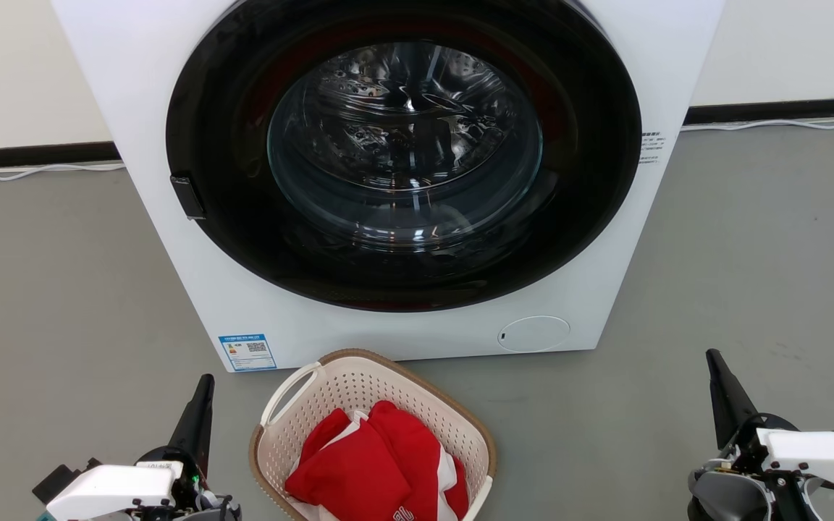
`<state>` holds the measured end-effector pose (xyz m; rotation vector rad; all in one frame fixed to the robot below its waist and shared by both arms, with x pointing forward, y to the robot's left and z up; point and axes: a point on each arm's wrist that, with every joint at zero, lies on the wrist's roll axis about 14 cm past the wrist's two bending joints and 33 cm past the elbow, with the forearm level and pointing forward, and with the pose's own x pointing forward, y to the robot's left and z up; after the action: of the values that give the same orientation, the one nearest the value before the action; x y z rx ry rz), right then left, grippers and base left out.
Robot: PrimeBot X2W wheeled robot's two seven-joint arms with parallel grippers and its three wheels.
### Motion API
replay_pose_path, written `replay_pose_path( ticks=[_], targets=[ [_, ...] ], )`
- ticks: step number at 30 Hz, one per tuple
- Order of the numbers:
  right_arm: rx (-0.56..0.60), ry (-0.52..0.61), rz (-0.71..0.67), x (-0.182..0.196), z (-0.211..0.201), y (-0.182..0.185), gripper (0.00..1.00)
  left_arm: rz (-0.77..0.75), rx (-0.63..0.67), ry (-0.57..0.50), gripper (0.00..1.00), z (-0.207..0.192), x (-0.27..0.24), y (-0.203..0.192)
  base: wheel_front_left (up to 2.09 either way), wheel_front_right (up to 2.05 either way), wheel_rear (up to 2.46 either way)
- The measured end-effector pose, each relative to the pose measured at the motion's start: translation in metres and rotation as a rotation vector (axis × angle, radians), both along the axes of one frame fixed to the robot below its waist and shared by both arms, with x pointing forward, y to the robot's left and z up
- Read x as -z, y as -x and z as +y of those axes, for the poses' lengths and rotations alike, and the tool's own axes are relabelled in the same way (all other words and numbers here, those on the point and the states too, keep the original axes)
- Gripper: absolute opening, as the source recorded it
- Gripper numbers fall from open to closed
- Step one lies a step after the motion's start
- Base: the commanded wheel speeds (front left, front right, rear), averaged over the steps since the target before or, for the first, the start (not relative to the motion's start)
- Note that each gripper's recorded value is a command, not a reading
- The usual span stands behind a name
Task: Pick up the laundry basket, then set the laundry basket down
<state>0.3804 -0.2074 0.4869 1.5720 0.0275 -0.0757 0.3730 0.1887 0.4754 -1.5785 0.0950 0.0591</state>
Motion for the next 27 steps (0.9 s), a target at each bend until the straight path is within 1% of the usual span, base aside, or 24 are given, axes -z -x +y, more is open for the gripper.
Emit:
replay_pose_path(
  ticks=[27],
  targets=[
    [0.0,0.0,0.0,0.0,0.0,0.0,0.0,0.0,0.0,0.0,0.0,0.0,0.0,0.0,0.0,0.0,0.0]
  ],
)
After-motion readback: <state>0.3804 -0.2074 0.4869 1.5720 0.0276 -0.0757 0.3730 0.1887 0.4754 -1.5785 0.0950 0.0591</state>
